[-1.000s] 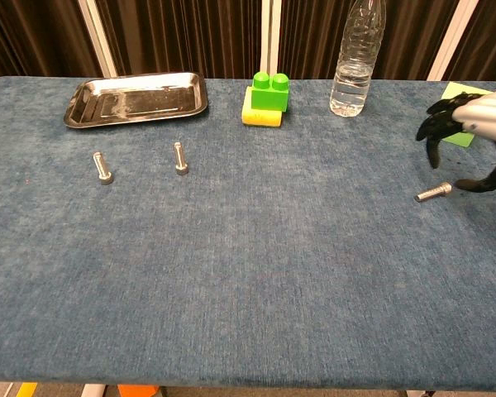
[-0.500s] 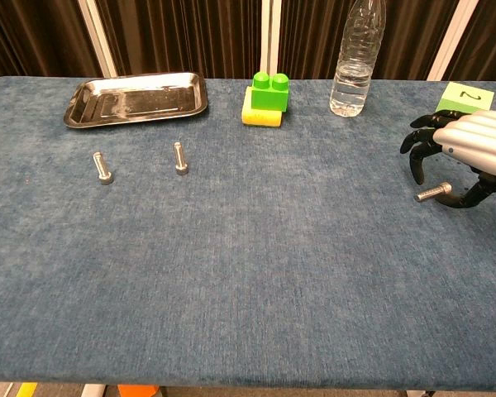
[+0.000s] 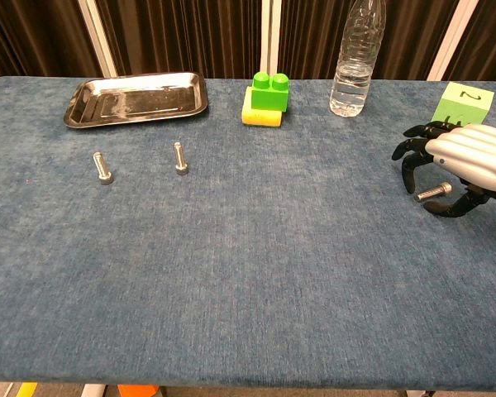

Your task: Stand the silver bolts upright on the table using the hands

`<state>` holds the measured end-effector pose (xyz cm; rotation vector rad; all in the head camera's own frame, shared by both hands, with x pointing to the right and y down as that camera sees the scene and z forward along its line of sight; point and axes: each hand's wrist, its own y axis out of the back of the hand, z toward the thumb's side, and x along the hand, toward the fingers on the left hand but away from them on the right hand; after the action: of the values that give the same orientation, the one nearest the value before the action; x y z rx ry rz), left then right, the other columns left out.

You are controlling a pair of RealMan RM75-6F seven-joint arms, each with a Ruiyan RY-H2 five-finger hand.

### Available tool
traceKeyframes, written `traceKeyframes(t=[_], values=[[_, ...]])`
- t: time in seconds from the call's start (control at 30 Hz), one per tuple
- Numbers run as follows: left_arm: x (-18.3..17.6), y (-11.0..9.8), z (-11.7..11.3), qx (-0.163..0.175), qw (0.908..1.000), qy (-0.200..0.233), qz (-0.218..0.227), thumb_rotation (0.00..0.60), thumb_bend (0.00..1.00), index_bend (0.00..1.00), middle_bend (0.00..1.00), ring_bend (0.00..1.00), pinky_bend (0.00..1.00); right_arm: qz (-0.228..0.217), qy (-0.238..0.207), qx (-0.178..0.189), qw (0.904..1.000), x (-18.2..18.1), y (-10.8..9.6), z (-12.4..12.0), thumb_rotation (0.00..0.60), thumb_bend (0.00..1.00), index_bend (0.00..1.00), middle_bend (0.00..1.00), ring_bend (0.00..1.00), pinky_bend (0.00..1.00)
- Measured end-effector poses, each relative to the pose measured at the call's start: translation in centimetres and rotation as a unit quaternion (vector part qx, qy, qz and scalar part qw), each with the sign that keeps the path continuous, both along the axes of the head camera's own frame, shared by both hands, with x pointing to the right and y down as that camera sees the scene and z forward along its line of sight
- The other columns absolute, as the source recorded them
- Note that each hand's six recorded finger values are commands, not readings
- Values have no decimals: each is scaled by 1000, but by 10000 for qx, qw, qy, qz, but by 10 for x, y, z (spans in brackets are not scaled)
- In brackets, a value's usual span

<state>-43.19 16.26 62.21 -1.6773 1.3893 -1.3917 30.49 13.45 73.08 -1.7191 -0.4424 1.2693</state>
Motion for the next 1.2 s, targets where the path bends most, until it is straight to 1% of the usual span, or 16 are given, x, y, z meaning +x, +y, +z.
traceKeyframes(t=[0.13,0.3,0.43,0.57,0.7,0.9,1.03,1.2], values=[[-1,1,1,5,10000,17,-7,600,220,330,145,0,0,47,-19,-57,10000,1,1,2,600,295,507,185,0,0],[-2,1,1,27,10000,34,-26,600,220,330,144,0,0,61,-28,-67,10000,1,2,2,600,362,540,198,0,0],[-4,3,2,25,10000,38,-50,600,219,330,144,0,0,117,-50,-76,9999,2,3,1,600,383,557,205,0,0],[-5,3,2,48,9999,63,-68,600,219,330,144,0,0,218,-212,-133,9994,0,4,-4,600,385,562,209,0,0],[-4,2,0,58,9999,59,-75,600,219,330,144,0,0,398,-478,-206,9979,-2,3,-13,600,385,564,210,0,0],[-3,2,0,53,9999,53,-79,600,220,330,144,0,0,869,-935,-400,9910,1,-5,-23,600,385,565,209,0,0],[-3,2,1,42,10000,42,-73,600,219,330,144,0,0,1206,-1248,-582,9831,4,-9,-26,600,384,567,209,0,0],[-2,1,2,15,10000,28,-62,600,219,330,144,0,0,1556,-1524,-791,9728,11,-13,-25,600,385,569,209,0,0]])
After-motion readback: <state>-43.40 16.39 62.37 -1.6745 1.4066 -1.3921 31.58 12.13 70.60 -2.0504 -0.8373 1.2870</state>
